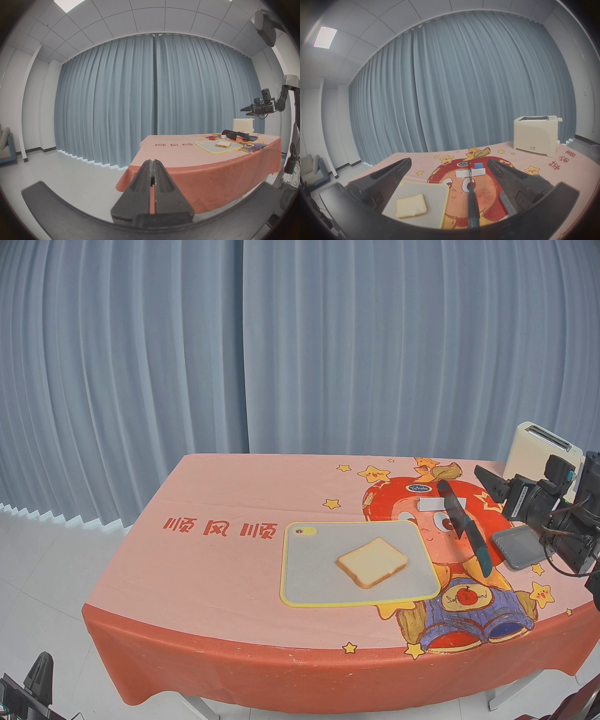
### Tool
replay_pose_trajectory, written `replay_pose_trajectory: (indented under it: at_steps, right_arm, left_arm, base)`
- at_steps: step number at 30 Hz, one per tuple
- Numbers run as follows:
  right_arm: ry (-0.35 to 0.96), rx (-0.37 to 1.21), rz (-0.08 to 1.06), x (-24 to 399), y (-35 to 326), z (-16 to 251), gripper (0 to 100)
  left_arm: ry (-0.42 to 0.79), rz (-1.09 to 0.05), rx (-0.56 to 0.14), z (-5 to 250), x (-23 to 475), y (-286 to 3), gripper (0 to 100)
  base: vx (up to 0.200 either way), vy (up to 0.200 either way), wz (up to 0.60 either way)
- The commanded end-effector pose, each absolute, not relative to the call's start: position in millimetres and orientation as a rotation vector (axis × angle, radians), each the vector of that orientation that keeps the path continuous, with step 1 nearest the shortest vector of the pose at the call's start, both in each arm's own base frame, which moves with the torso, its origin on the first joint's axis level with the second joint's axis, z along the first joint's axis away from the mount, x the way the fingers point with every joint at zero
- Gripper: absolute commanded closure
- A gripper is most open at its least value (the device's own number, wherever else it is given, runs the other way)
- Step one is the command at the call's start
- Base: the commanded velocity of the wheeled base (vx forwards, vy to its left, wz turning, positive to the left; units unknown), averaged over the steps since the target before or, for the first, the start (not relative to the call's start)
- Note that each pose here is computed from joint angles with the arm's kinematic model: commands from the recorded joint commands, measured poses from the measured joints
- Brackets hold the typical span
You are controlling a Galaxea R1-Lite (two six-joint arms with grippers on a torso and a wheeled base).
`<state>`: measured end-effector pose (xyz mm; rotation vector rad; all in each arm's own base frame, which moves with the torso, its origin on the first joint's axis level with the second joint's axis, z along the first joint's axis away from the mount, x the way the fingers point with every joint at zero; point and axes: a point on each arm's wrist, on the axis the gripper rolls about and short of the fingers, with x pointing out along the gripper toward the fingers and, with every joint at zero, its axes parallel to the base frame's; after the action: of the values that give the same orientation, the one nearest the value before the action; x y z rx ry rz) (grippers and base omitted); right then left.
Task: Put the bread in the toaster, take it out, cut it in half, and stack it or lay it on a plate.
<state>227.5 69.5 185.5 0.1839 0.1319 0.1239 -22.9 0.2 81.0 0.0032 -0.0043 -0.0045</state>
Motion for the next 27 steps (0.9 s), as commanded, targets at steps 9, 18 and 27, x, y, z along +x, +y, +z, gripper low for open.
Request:
replay_pose_trajectory:
  at_steps: [9,18,27]
  right_arm:
    - [0.267,0.114,0.012,237.0,68.8,154.9,0]
    - [0.34,0.09,-0.001,242.7,69.4,135.9,0]
    - [0.407,0.062,-0.022,249.0,66.8,116.9,0]
  left_arm:
    - [0.011,-0.005,0.005,76.1,-21.8,0.2,100]
    - [0.011,-0.005,0.003,76.1,-21.8,0.2,100]
    - [0.011,-0.005,0.003,76.1,-21.8,0.2,100]
  base:
    - [0.0,0.0,0.0]
    - [0.0,0.0,0.0]
    - [0.0,0.0,0.0]
